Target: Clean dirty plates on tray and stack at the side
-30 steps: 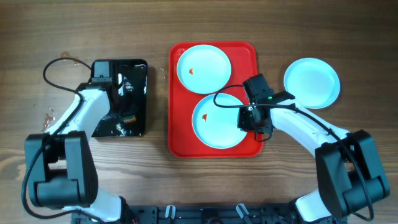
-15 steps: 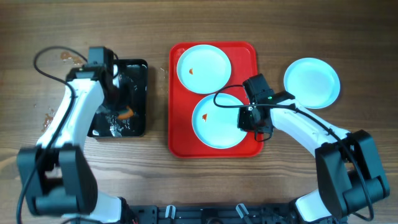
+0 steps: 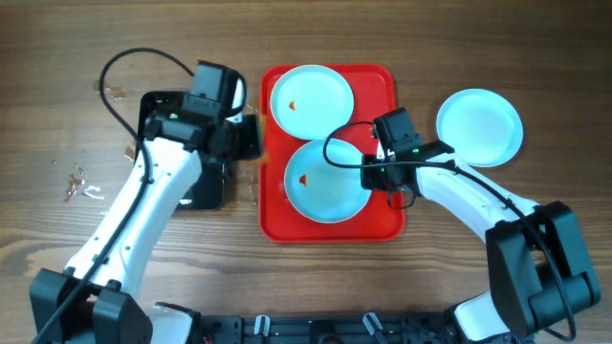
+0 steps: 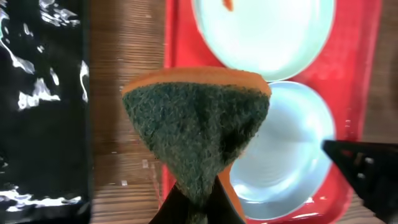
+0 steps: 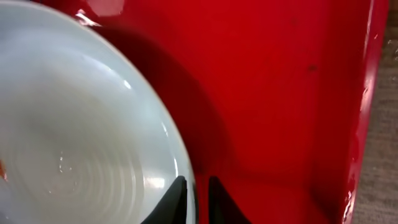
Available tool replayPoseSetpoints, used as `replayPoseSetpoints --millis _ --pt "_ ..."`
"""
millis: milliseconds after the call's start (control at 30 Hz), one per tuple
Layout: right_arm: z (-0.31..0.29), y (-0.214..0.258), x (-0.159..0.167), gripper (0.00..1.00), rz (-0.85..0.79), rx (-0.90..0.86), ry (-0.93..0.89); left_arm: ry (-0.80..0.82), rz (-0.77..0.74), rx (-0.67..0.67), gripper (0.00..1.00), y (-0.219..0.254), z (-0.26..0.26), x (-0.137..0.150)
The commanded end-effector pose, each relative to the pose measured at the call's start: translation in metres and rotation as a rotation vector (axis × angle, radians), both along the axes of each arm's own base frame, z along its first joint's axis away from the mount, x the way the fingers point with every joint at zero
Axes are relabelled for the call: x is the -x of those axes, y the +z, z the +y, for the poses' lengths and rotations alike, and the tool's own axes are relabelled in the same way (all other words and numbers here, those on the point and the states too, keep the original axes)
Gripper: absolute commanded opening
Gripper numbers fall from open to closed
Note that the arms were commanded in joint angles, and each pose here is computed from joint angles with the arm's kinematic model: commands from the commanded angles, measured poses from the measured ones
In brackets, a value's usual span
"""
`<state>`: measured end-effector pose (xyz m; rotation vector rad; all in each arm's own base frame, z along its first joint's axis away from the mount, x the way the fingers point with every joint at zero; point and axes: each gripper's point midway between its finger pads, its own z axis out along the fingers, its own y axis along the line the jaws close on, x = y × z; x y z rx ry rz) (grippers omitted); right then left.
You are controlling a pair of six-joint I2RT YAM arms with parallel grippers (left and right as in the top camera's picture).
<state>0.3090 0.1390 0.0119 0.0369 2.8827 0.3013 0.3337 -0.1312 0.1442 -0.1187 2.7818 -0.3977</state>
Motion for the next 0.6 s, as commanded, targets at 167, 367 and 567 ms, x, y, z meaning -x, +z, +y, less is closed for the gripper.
replayPoseSetpoints --millis 167,367,567 --pt "-0.005 -0.014 0.004 0.04 0.029 0.028 -0.018 -0.007 0.007 0.085 0.04 -0.008 -0.054 0.008" --pt "-0.006 -0.015 0.007 0.04 0.041 0.034 -0.017 -0.060 0.089 0.101 0.04 -0.060 -0.109 0.021" --pt "-0.007 -0.015 0.008 0.04 0.047 0.035 -0.017 -0.107 0.156 0.086 0.04 -0.108 -0.142 0.032"
